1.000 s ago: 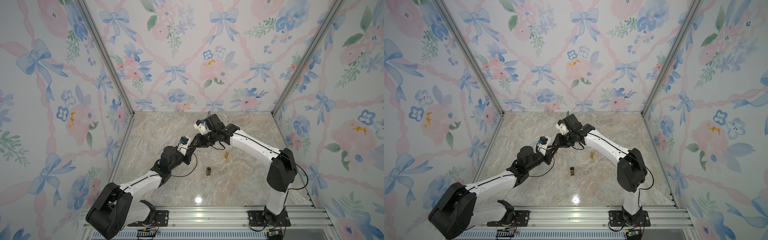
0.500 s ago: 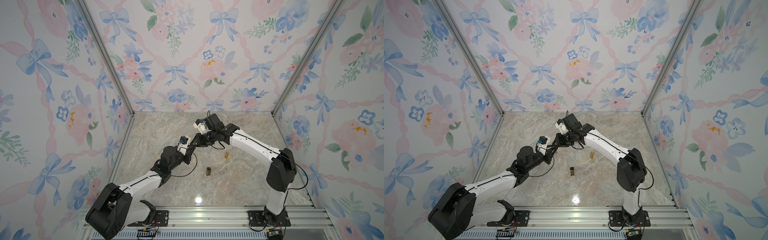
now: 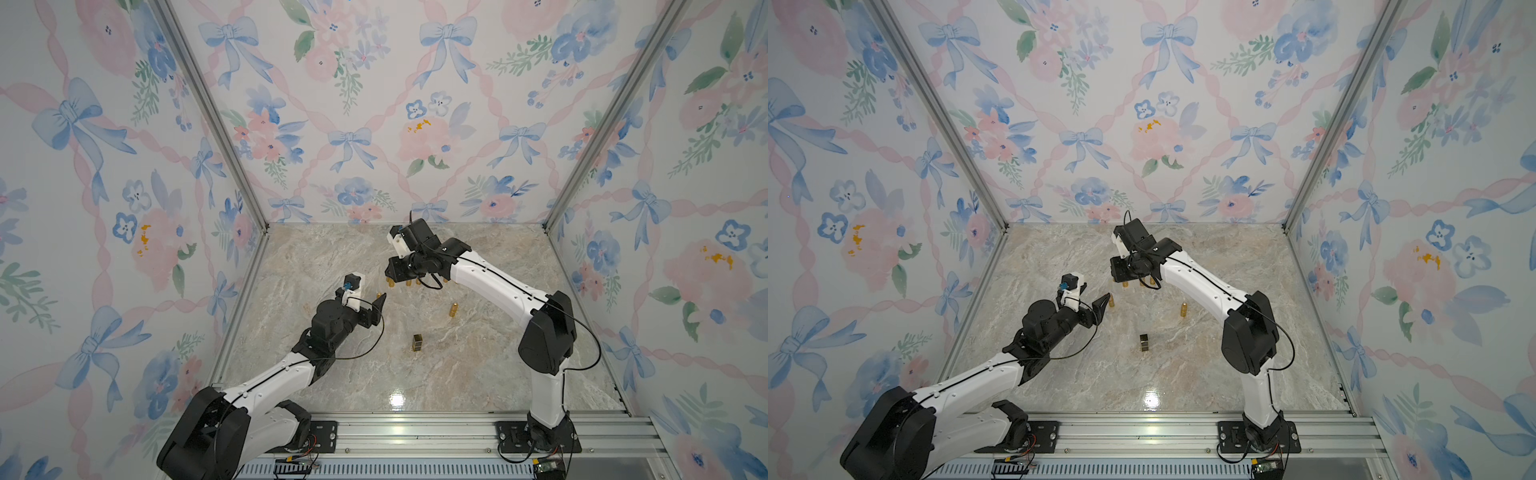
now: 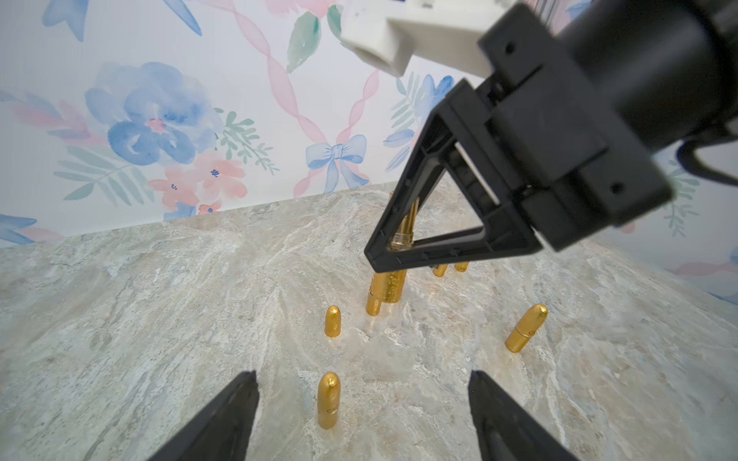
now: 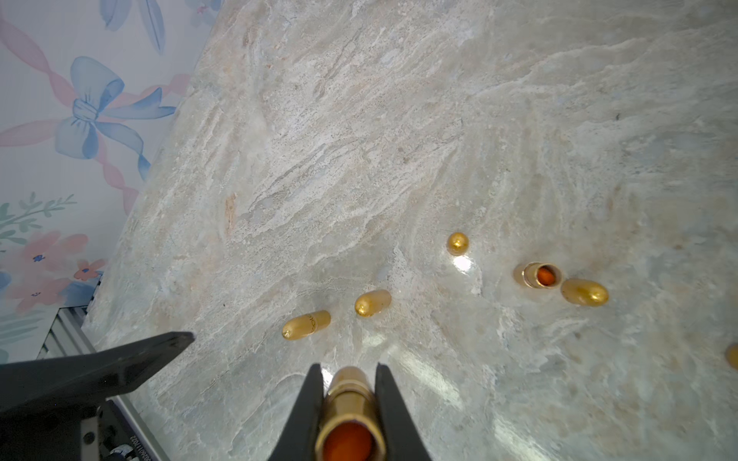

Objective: Open the lipstick cap
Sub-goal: Place the lipstick at the center of the board.

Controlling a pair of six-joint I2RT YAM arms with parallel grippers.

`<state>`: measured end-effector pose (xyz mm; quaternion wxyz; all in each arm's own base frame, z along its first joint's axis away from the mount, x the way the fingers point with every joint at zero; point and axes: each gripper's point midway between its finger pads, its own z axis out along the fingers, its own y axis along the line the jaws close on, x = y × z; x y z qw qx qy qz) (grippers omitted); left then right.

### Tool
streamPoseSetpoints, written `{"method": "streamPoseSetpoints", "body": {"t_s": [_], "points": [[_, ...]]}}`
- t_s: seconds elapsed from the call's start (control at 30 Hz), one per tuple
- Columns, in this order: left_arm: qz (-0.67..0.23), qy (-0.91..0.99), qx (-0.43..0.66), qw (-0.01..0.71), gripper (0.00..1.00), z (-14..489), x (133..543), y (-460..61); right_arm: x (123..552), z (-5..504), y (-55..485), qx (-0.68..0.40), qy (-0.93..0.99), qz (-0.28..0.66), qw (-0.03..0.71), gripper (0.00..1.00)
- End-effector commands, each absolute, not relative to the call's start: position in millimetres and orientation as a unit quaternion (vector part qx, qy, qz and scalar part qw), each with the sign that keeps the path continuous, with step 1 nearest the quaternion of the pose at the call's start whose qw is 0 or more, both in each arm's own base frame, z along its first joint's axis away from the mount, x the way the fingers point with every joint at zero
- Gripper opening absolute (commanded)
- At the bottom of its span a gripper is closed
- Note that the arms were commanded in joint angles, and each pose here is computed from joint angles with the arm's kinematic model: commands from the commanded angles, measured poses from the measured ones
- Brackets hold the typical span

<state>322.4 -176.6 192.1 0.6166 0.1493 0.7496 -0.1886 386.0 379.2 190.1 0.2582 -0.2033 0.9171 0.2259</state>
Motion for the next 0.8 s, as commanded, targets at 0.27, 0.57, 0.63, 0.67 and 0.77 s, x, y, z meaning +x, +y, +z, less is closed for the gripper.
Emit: {"method": "streamPoseSetpoints", "body": {"t_s": [0.27, 0.57, 0.63, 0.67, 0.77], "points": [[-0.157, 0.775, 0.077, 0.607, 0.98, 175.3, 330.8, -142.9, 429.2, 142.9, 395.2, -0.235, 0.914, 0.131, 0.305, 0.19], [-0.151, 0.786, 0.040, 0.598, 0.98, 168.5, 339.8, -130.4, 447.3, 111.3, 414.6, -0.254, 0.907, 0.110, 0.316, 0.19], [-0.156, 0.785, 0.035, 0.598, 0.98, 170.1, 340.8, -129.9, 448.4, 105.4, 419.8, -0.263, 0.903, 0.104, 0.323, 0.19], [-0.155, 0.786, 0.034, 0.598, 0.98, 170.2, 341.3, -129.6, 449.8, 103.7, 420.8, -0.268, 0.901, 0.097, 0.328, 0.19], [-0.158, 0.786, 0.034, 0.597, 0.98, 170.3, 342.5, -130.5, 455.5, 95.0, 420.2, -0.273, 0.898, 0.077, 0.336, 0.20]]}}
